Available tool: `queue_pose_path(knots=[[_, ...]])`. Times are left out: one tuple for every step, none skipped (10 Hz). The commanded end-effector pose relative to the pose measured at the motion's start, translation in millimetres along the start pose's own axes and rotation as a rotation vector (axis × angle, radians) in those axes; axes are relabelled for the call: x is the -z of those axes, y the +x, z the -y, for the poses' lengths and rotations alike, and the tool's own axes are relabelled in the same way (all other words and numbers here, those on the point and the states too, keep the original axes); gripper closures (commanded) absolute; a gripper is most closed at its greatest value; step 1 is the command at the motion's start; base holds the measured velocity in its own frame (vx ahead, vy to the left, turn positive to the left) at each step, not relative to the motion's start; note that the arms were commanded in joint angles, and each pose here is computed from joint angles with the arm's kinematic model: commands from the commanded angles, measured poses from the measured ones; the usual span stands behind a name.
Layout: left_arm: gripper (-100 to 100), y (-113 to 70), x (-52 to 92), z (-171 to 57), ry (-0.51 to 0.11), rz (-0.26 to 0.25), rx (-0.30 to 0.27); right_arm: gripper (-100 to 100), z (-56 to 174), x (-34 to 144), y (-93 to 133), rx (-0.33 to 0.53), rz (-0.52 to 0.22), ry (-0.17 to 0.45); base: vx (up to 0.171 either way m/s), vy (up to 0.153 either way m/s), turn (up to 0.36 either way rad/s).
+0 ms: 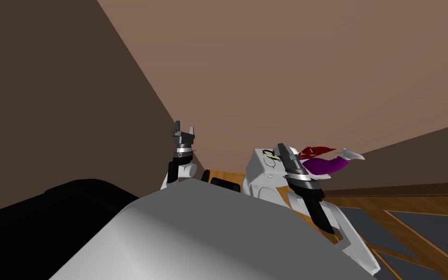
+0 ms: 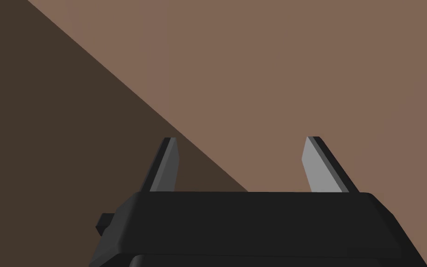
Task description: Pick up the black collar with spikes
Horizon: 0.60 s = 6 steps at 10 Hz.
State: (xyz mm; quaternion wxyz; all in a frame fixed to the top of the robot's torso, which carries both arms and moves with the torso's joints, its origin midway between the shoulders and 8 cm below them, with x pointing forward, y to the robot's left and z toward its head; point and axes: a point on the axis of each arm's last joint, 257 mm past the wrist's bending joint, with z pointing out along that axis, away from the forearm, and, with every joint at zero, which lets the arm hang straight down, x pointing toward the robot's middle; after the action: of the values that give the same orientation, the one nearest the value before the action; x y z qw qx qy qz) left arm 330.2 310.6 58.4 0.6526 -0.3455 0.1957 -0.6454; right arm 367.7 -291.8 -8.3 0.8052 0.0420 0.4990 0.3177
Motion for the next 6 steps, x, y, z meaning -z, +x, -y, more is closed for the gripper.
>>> queue_pose_path(knots=[[0,0.0,0.0,0.0,0.0,0.0,0.0,-100,11.7,2.6,6.5,0.135,-0.061,-0.001,-0.06,0.039,-0.015],[0,0.0,0.0,0.0,0.0,0.0,0.0,-100,11.5,2.6,7.7,0.146,-0.066,-0.003,-0.038,0.025,-0.008],[0,0.0,0.0,0.0,0.0,0.0,0.0,-100,19.3,5.6,12.5,0.23,-0.108,-0.006,-0.029,0.021,-0.008],[0,0.0,0.0,0.0,0.0,0.0,0.0,-100,27.9,9.1,16.7,0.308,-0.148,-0.009,-0.041,0.029,-0.018],[0,0.0,0.0,0.0,0.0,0.0,0.0,-100,37.2,13.1,21.1,0.385,-0.19,-0.012,-0.041,0.043,-0.023],[0,0.0,0.0,0.0,0.0,0.0,0.0,-100,37.3,13.4,22.3,0.399,-0.195,-0.014,-0.022,0.029,-0.008]])
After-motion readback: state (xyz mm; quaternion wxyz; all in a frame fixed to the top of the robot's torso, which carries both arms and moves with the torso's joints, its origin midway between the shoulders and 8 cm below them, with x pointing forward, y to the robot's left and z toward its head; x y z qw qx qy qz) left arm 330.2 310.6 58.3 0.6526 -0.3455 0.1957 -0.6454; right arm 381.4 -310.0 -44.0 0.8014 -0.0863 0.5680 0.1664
